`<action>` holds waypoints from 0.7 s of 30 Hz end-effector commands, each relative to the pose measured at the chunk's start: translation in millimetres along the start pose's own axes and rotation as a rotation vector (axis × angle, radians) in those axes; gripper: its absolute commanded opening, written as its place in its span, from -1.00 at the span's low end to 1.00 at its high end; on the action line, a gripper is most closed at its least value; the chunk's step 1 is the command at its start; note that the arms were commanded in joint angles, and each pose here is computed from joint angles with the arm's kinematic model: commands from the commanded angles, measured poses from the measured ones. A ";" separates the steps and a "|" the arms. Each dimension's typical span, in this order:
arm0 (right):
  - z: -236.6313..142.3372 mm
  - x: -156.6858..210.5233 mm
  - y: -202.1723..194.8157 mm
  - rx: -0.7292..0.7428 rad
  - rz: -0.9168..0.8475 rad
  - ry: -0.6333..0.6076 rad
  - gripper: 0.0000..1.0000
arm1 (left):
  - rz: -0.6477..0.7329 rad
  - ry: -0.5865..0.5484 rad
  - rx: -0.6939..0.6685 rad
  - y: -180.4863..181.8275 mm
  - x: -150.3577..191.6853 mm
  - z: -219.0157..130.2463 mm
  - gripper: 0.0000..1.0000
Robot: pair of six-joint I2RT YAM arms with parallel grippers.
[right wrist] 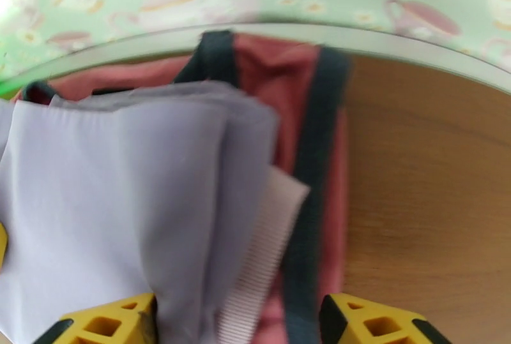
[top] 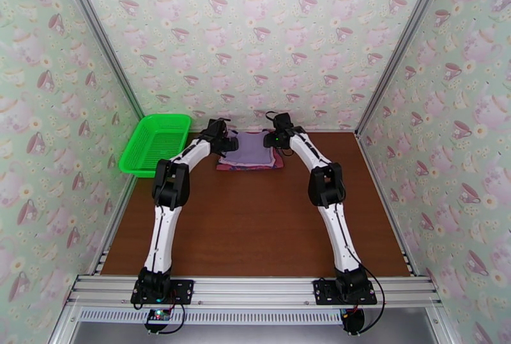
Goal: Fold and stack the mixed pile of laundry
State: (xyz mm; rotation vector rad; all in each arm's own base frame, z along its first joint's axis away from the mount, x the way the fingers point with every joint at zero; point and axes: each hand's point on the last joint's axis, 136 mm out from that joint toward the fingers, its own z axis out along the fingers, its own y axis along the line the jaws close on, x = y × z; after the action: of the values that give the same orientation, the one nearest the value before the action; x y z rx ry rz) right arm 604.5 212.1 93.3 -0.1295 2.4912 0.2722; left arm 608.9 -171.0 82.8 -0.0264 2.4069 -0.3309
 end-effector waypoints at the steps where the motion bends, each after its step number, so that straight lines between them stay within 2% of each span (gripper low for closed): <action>1: -105.5 -58.4 0.7 0.035 -0.022 -0.205 0.49 | 0.067 -0.259 0.012 -23.7 -81.2 -101.0 0.87; 2: -126.3 -60.7 -0.5 0.042 -0.025 -0.238 0.51 | 0.074 -0.312 0.014 -26.7 -91.0 -124.0 0.99; 4: -171.3 -55.7 -7.5 0.069 -0.029 -0.307 0.56 | 0.087 -0.418 0.016 -29.1 -103.0 -173.8 1.00; 5: -195.1 -49.2 -11.9 0.082 -0.031 -0.348 0.86 | 0.095 -0.469 0.007 -27.0 -103.7 -199.8 1.00; 6: -216.1 -39.1 -17.3 0.094 -0.032 -0.391 1.00 | 0.105 -0.510 -0.014 -21.4 -100.0 -221.8 1.00; 9: -265.5 1.0 -41.0 0.162 -0.021 -0.517 1.00 | 0.108 -0.624 -0.122 7.2 -78.9 -275.5 1.00; 12: -289.7 54.6 -80.7 0.307 0.021 -0.609 1.00 | 0.078 -0.695 -0.277 51.8 -34.9 -296.7 1.00; 14: -294.3 91.5 -106.6 0.406 0.037 -0.657 1.00 | 0.118 -0.714 -0.316 69.5 8.4 -296.5 1.00; 17: -288.7 133.4 -118.5 0.443 -0.076 -0.755 1.00 | 0.079 -0.753 -0.369 98.4 66.1 -301.1 0.96; 19: -281.4 153.8 -127.0 0.449 -0.088 -0.802 1.00 | 0.053 -0.756 -0.427 120.4 103.0 -292.4 0.93; 21: -266.5 168.1 -141.5 0.446 -0.040 -0.776 1.00 | 0.045 -0.753 -0.474 137.6 128.3 -280.5 0.94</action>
State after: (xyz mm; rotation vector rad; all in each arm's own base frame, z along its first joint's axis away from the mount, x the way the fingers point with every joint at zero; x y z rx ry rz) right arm 327.3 23.7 136.4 0.0157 1.9387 -0.2167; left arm 342.5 -9.6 142.5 -0.1477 1.8812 0.1859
